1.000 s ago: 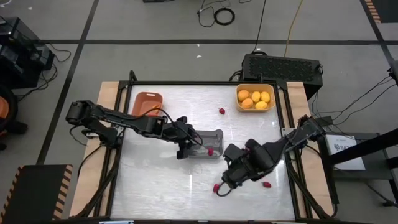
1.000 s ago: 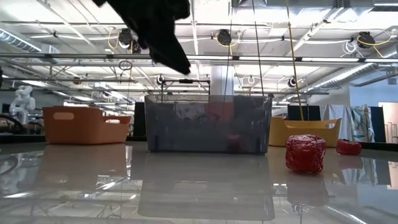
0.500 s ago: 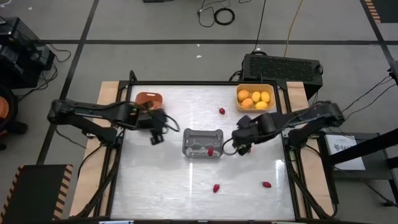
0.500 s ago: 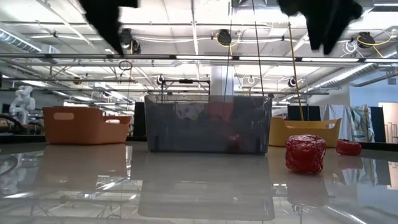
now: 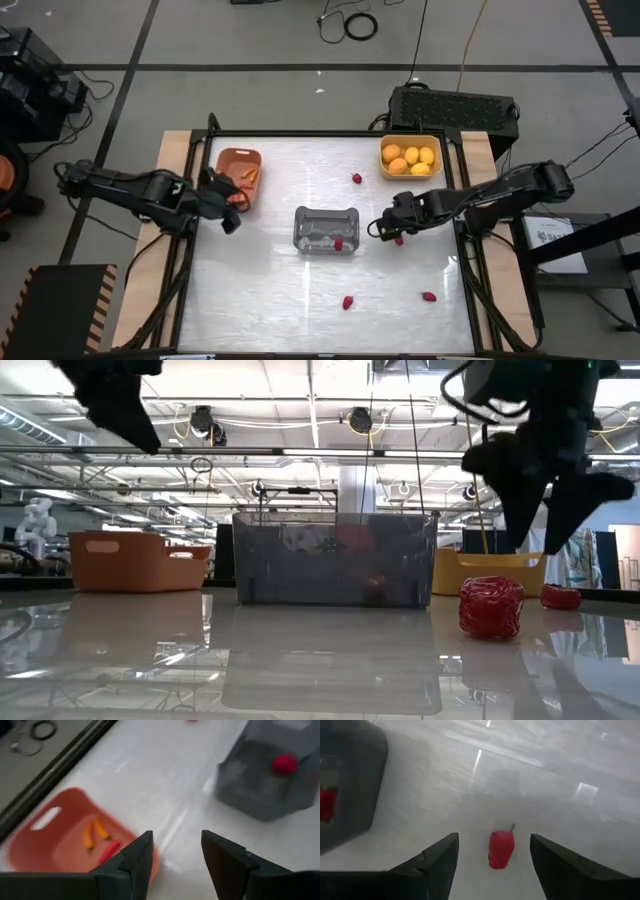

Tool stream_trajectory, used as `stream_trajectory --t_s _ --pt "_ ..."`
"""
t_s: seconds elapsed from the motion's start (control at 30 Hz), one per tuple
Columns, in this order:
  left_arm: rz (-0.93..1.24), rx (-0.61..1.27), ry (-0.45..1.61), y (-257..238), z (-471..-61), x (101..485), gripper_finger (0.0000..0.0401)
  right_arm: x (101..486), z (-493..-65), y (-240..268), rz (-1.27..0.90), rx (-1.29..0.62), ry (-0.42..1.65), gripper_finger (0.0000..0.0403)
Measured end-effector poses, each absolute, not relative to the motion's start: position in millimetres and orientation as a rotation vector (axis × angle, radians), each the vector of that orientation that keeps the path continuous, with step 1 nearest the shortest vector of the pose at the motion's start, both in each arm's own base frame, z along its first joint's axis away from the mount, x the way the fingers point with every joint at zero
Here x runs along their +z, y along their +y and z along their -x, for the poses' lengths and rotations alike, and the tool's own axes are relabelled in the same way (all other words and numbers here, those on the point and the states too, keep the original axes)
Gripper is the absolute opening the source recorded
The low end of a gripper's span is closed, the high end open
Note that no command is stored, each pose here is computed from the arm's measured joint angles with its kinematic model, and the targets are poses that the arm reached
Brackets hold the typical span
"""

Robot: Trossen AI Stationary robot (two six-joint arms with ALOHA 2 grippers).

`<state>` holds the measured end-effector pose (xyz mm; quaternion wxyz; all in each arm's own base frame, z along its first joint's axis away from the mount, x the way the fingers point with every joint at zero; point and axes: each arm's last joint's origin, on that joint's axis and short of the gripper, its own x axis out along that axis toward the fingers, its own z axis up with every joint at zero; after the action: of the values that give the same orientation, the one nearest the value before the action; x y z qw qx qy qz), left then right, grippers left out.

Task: Sort produce into baskets
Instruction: Put the red bell pepper into the gray bin

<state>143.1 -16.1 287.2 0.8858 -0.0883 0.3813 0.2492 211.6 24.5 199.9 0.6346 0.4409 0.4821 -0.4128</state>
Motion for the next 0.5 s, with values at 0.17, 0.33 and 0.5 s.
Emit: stream_trajectory --t_s 0.17,0.33,0.5 --pt "0.306 0.422 0.632 -23.4 -136.0 267.6 0.0176 187.2 -210.2 24.0 -1.049 -0.971 1.067 0.0238" --pt "0.403 0.291 0.496 -33.8 -138.5 254.7 0.0176 177.0 -207.6 24.3 -1.076 -0.978 1.054 0.0238" --pt "0.412 0.254 0.476 -39.3 -141.5 247.0 0.0176 171.5 -206.8 25.4 -1.099 -1.004 1.049 0.0238"
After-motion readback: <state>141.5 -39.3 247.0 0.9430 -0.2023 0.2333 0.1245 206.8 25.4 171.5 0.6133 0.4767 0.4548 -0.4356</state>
